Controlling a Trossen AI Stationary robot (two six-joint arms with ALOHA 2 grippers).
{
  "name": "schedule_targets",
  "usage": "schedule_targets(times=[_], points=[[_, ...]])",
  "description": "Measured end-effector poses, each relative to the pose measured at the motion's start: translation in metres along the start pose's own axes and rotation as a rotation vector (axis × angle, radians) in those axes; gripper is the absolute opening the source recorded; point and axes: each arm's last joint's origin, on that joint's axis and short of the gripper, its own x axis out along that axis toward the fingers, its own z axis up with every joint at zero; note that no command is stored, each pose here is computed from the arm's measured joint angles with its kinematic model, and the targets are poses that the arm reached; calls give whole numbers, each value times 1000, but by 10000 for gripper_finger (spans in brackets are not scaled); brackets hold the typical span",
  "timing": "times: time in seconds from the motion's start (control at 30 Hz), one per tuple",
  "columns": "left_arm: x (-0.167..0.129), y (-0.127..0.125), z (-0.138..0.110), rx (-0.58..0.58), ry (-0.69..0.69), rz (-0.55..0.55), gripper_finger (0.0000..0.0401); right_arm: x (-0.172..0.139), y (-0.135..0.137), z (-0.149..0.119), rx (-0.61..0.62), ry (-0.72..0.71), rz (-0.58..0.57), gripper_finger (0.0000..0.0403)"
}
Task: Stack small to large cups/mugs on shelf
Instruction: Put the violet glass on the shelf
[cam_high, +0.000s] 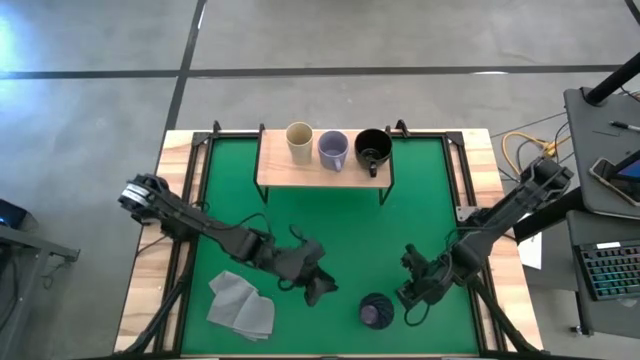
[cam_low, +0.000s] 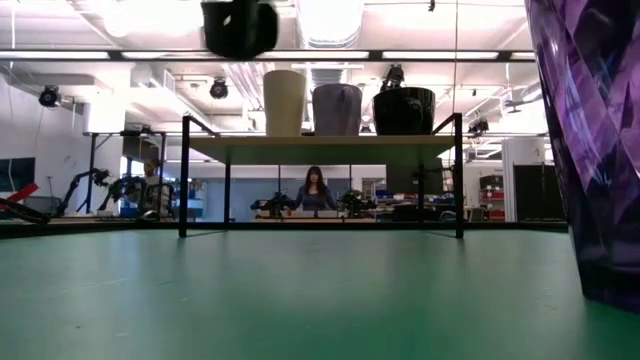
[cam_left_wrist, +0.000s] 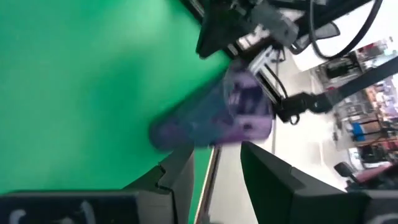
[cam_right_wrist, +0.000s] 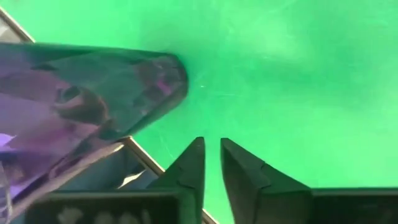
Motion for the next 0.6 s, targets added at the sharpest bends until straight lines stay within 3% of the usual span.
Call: schedule_targets(times=[0.17,0.3,0.43,0.6], points=[[-11,-17,35,88,42,108,130,-14,-8,2,15,-8,-37,100],[-14,-33,51,144,52,131,150,-18,-9,2,15,-18,-31,139],[-3,-41,55,157,41,111,164,-17,-8,3,13,-31,-29,165],[11,-30,47,163,93,182,167,-21,-4,2,5,-21,33,179]])
